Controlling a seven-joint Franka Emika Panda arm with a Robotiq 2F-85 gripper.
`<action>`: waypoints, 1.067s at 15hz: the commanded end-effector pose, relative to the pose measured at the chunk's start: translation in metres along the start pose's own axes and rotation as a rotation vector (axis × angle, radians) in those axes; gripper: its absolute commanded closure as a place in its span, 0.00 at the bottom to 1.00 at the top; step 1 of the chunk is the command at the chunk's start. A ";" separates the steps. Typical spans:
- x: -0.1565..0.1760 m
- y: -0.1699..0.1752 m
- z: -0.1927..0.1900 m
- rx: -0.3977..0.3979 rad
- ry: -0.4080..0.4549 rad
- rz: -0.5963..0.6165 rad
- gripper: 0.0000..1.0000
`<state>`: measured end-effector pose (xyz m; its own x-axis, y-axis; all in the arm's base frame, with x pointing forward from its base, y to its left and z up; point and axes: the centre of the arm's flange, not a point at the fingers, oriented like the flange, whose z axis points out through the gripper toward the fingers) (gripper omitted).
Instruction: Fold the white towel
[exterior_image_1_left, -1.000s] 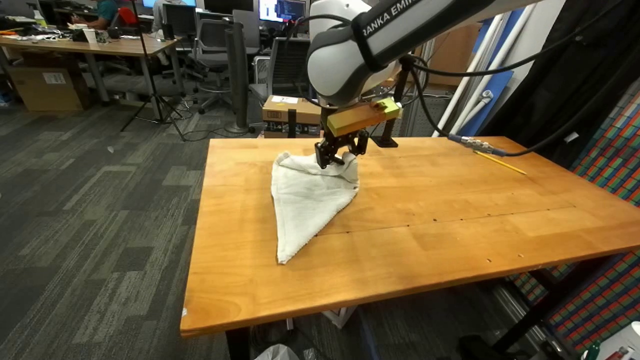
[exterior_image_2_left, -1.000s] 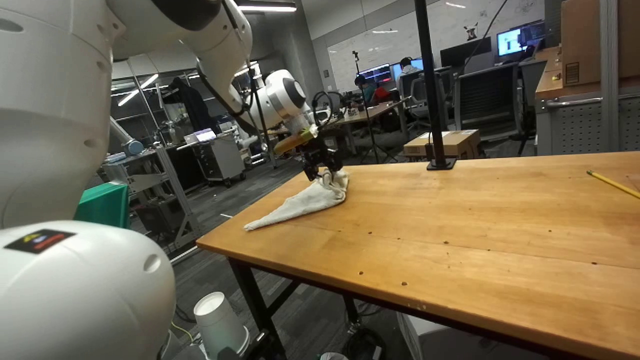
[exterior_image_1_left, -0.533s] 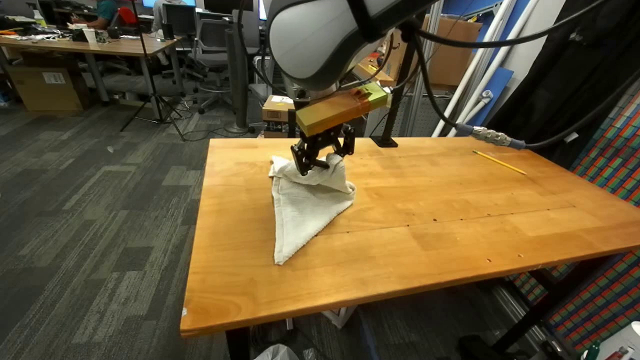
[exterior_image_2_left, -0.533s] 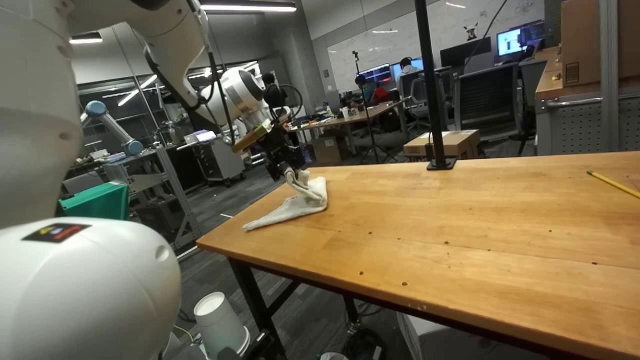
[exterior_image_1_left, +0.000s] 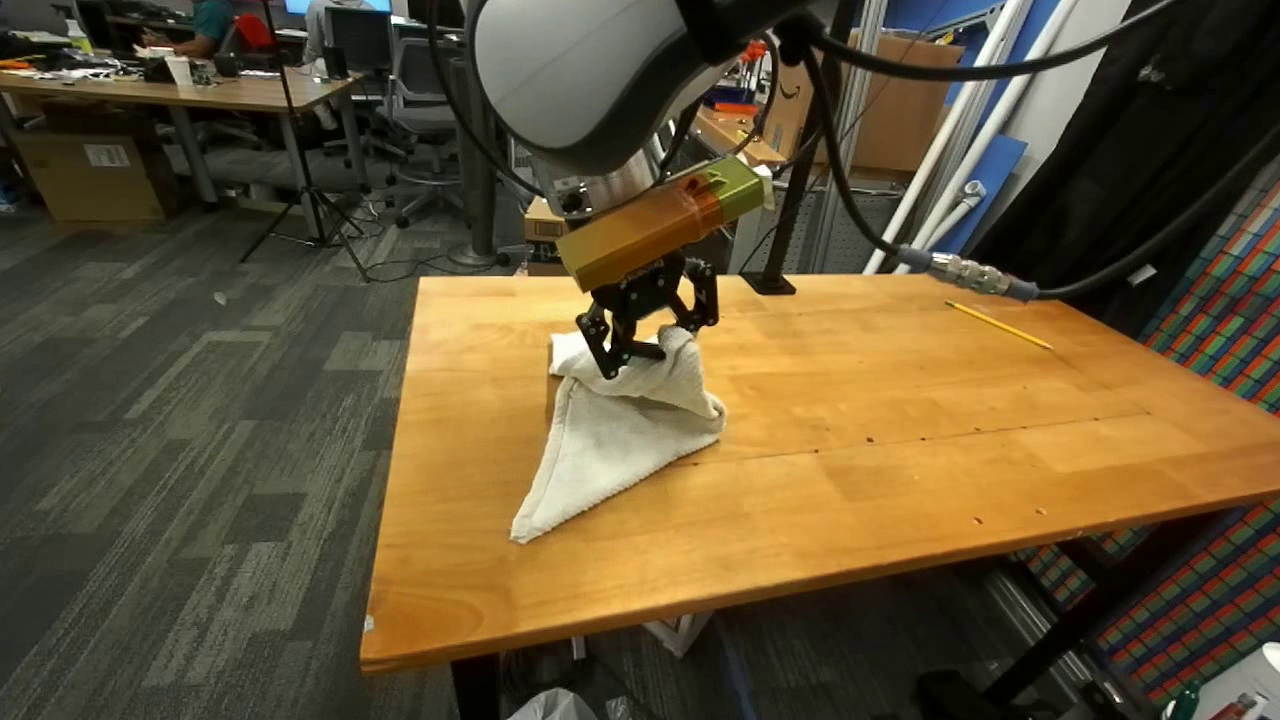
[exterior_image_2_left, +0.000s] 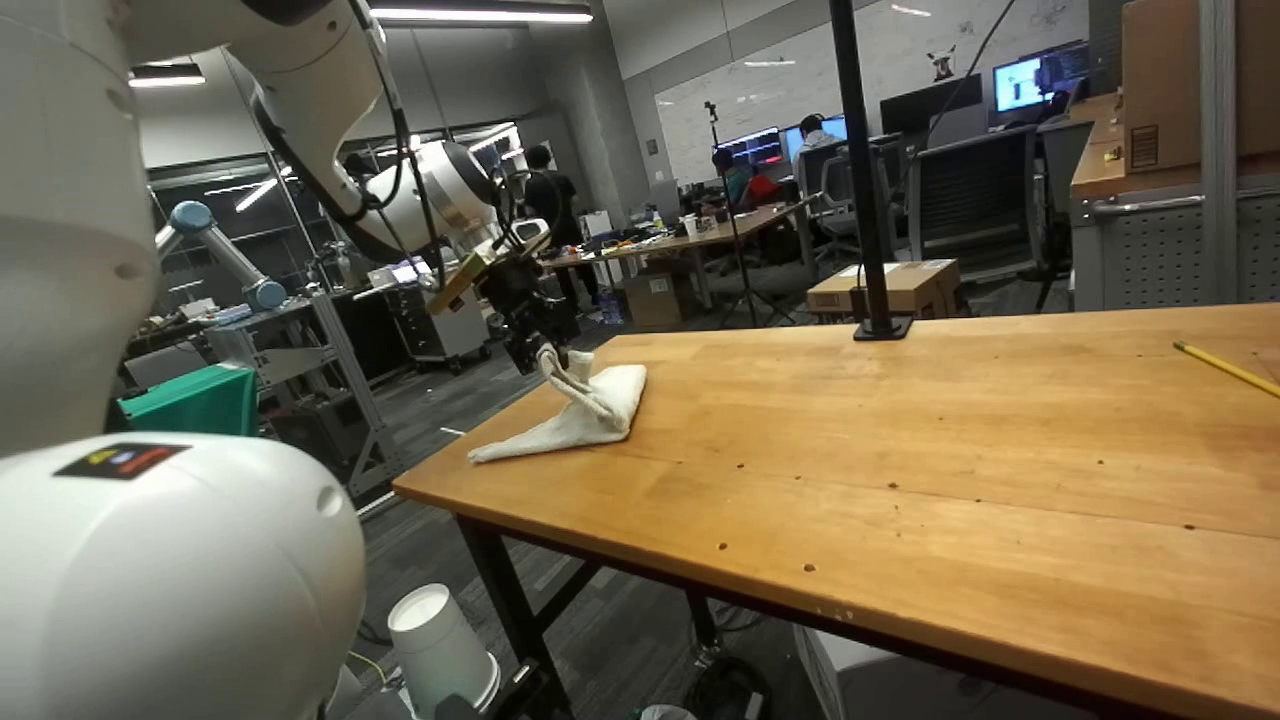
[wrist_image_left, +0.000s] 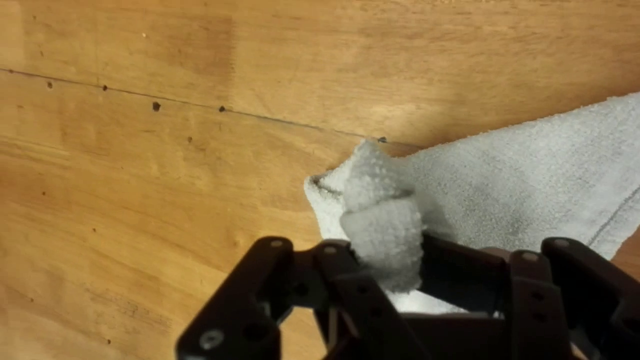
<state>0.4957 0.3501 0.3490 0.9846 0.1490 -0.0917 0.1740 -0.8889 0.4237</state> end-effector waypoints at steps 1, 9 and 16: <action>0.012 -0.011 -0.014 -0.088 -0.043 0.040 0.99; 0.034 -0.069 -0.026 -0.157 -0.118 -0.034 0.95; 0.034 -0.088 -0.045 0.098 -0.188 -0.055 0.38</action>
<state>0.5013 0.4445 0.3339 0.9606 0.1280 -0.2469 0.2255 -0.8779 0.4224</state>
